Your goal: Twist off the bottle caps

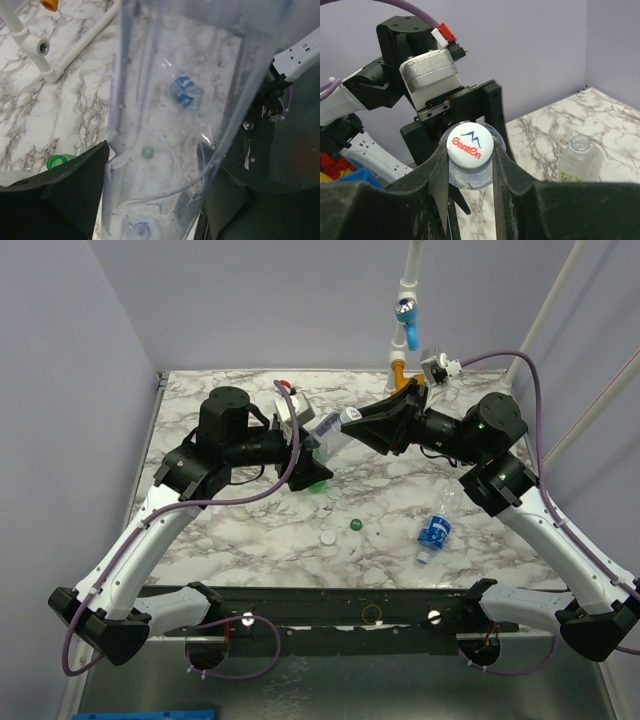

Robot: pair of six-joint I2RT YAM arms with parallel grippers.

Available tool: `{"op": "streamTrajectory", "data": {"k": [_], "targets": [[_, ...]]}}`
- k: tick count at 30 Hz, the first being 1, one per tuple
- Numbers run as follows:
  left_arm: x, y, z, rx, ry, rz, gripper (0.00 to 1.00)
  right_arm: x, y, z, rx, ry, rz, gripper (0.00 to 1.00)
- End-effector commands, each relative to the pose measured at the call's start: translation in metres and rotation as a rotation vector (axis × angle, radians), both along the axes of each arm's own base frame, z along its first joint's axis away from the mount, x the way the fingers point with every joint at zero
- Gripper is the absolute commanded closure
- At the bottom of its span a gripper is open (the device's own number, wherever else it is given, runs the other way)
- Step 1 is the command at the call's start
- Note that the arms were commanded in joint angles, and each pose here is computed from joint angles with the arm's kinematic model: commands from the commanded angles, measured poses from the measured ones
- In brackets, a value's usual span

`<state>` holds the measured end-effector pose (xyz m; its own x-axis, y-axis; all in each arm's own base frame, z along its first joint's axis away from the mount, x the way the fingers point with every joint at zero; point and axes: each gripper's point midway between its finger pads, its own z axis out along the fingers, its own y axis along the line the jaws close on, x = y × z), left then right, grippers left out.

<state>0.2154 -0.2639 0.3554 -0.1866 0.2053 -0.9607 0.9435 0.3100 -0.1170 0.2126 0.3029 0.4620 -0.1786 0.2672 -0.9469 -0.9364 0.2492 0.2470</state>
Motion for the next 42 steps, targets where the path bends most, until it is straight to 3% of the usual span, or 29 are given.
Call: {"op": "streamTrajectory", "data": {"k": [1,2,4,9,12,22,34,42], "targets": [[-0.001,-0.002,0.021,-0.033,-0.073,-0.024,0.42,0.001,0.002,-0.003,0.009,0.004,-0.011,0.99],[-0.001,-0.003,0.02,-0.031,-0.072,-0.024,0.53,0.002,0.002,-0.003,0.009,0.004,-0.017,0.99],[-0.001,-0.002,0.018,-0.027,-0.073,-0.016,0.62,0.006,0.002,-0.003,0.014,0.015,-0.036,0.98],[0.009,0.001,0.014,-0.019,-0.084,0.05,0.7,0.027,-0.005,0.006,0.08,0.078,-0.153,0.28],[0.021,0.004,0.016,-0.028,-0.101,0.123,0.75,0.04,-0.005,0.017,0.127,0.123,-0.202,0.21],[0.037,0.009,0.015,-0.042,-0.096,0.238,0.79,0.058,0.016,0.027,0.111,0.148,-0.247,0.26],[0.036,0.011,0.012,-0.041,-0.1,0.255,0.79,0.062,0.03,0.03,0.106,0.149,-0.22,0.48],[0.042,0.013,0.02,-0.067,-0.104,0.298,0.8,0.061,0.037,0.02,0.086,0.173,-0.195,0.47]]}}
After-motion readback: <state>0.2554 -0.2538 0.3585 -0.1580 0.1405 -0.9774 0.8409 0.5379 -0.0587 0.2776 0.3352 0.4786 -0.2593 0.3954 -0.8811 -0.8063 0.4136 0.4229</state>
